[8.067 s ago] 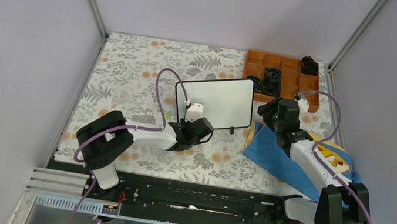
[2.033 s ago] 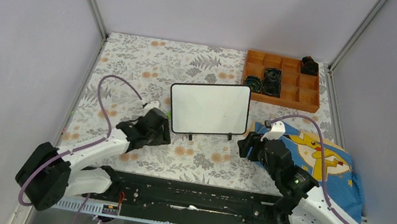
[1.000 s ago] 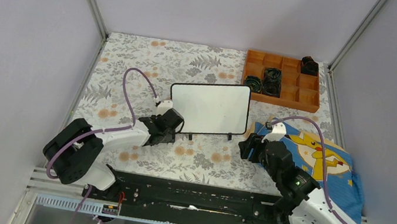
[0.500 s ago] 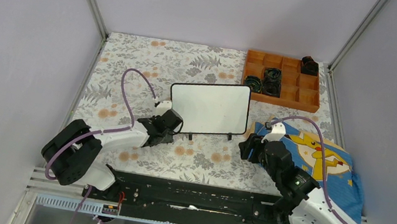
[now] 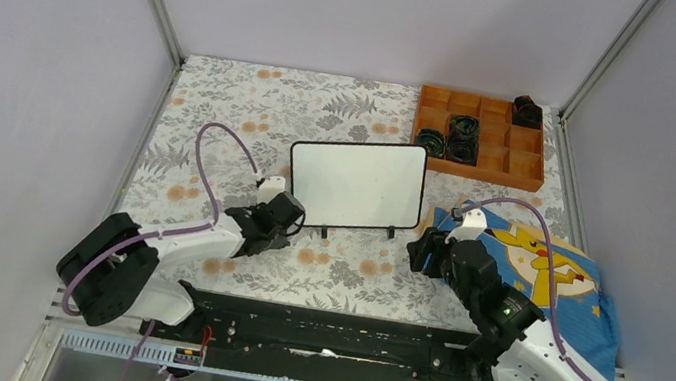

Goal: Write a sentence on the whiteboard
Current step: Move the whiteboard to the center of the board.

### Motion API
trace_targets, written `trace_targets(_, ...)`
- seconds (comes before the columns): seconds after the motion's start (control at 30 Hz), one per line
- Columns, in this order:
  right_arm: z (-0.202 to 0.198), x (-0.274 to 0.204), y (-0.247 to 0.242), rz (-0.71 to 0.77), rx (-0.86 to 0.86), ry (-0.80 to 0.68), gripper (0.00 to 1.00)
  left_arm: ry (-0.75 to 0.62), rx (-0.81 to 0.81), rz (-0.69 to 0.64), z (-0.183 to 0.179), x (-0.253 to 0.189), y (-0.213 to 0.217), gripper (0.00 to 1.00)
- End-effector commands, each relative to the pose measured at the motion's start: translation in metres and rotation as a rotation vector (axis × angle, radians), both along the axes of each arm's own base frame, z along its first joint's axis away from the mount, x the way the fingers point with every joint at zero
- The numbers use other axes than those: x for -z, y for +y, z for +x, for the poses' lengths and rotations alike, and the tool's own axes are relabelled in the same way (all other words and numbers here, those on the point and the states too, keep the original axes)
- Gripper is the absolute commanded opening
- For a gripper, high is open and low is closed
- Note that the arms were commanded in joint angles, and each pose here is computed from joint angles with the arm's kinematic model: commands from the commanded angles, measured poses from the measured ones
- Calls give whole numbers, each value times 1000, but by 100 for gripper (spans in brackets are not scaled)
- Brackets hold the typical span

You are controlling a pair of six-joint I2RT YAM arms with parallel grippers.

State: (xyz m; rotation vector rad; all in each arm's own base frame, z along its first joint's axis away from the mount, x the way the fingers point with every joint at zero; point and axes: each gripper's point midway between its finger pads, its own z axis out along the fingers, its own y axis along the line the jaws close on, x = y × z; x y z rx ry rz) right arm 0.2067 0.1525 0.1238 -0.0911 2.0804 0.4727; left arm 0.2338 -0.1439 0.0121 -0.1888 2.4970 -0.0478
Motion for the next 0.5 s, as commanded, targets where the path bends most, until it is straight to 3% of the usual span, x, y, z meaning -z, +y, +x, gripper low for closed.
trace_targets(0.0,3,-7,-1,17,14,-26,64,5,-33,-17,-14,-1,6,21)
trace_targets(0.3,2,-5,-2,25,17,-31,64,52,-45,-63,-44,-7,2,23)
trace_targets(0.47,3,-6,-2,26,19,-35,64,-1,-54,-68,-34,-26,1,50)
